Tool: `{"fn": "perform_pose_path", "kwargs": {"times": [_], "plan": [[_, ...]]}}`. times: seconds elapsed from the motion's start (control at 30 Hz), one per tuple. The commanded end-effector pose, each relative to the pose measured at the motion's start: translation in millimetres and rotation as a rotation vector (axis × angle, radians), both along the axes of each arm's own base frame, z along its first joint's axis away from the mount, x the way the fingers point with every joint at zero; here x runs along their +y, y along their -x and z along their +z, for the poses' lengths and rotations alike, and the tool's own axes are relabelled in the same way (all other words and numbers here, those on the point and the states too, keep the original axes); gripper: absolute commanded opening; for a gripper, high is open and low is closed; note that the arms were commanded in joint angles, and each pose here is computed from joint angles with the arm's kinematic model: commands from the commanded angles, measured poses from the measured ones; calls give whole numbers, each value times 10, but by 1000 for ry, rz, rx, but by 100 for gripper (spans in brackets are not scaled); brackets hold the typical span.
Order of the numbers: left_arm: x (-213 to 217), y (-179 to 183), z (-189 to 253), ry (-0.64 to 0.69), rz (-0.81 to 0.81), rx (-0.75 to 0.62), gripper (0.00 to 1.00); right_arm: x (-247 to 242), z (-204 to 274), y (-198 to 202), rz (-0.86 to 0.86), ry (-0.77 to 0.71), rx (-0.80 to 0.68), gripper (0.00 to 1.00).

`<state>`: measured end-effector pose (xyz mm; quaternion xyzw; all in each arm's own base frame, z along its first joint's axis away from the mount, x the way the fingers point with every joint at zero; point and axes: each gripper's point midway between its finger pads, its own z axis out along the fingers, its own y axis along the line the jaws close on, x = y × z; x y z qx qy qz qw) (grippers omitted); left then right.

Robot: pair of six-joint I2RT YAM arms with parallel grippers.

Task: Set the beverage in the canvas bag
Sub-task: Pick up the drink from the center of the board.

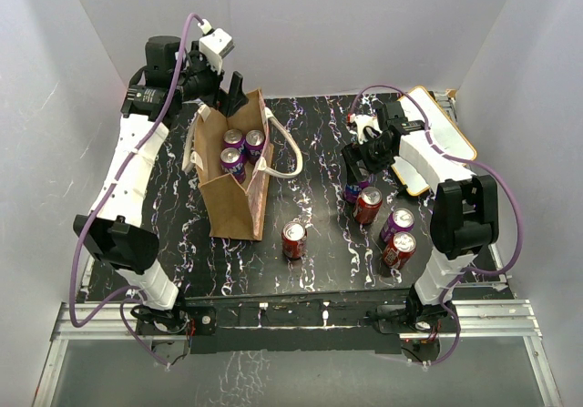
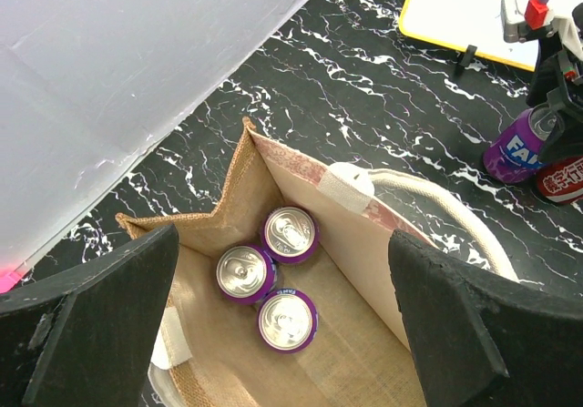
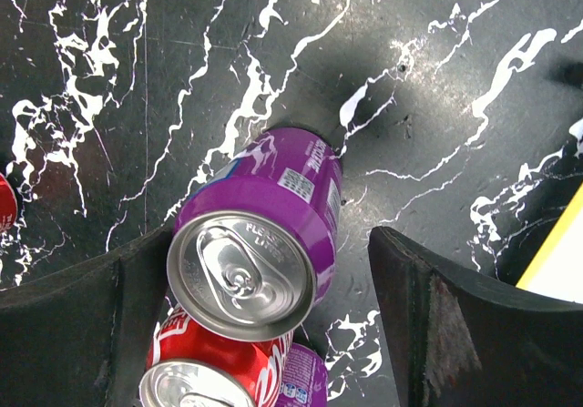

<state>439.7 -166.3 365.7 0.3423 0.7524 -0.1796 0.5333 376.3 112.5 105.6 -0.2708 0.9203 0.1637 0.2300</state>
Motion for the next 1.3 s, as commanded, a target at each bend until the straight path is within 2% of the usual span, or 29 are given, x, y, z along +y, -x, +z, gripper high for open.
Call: {"fn": "perform_pose_path", "kwargs": {"times": [0.0,0.27,0.5,0.7,0.83,0.97,1.27], "plan": [[-3,-52,175,12,-7,-43,97,72,142,-167,6,-28,-55,85],[6,-142,212,9,8,-59,97,57,108,-54,7,-26,-36,83],[33,-135,181,9,28,-50,97,50,215,-13,-3,-31,-59,68],[157,-151,187,-32,90,-70,97,72,366,-51,-2,-47,-96,45],[360,-223,255,-75,205,-105,97,121,530,-143,6,-71,-135,24],[557,-235,257,-103,302,-111,97,180,825,-306,5,-106,-205,8],[969,-23,-48,-9,405,37,97,350,1700,-544,-4,-235,-413,8]]}}
